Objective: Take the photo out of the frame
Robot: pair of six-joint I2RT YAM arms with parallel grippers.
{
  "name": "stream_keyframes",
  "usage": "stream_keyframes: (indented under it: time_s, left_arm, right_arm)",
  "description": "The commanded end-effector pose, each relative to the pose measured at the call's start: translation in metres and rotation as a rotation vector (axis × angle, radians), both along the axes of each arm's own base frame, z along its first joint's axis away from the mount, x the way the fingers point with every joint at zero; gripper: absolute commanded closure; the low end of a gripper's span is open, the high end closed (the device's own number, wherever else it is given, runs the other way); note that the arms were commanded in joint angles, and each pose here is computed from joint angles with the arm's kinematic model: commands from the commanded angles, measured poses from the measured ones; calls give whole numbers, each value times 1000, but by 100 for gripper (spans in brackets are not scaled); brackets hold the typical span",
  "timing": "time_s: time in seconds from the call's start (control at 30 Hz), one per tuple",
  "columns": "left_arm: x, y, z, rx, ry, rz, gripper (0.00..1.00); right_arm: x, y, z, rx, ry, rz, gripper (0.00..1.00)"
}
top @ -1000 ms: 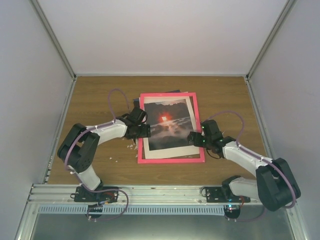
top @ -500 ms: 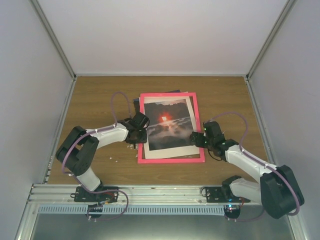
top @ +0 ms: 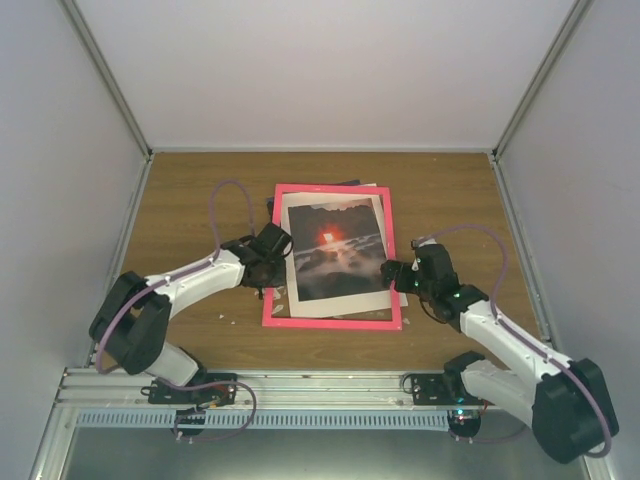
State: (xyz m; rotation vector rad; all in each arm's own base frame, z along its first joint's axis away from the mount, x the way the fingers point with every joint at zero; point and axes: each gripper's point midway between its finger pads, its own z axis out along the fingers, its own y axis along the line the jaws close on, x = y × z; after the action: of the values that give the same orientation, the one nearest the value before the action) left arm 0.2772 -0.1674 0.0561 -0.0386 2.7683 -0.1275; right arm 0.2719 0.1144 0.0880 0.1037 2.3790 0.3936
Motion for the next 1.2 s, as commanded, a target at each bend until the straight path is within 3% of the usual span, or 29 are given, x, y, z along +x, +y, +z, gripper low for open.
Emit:
stream_keyframes:
  time_s: [0.0,0.23,0.43,0.67,0.9,1.17]
  left_arm:
    - [21,0,46,-31,-143,28,94]
    - [37,47,65,55,-190,77,98]
    - [62,125,83,108,-238,141,100]
    - [77,214,99,266,-263,248,100]
    - [83,279,86,203,-233,343,100]
    - [71,343,77,289,-216,356,100]
  right_arm:
    - [0,3,19,-7,-84,52,0]
    - [-1,18,49,59,-196,143,0]
    - [-4,26,49,91,-227,186,0]
    - [-4,28,39,64,-252,227,0]
    - [-9,30,28,47,-251,265,0]
    - [-13,36,41,71,-318,292,0]
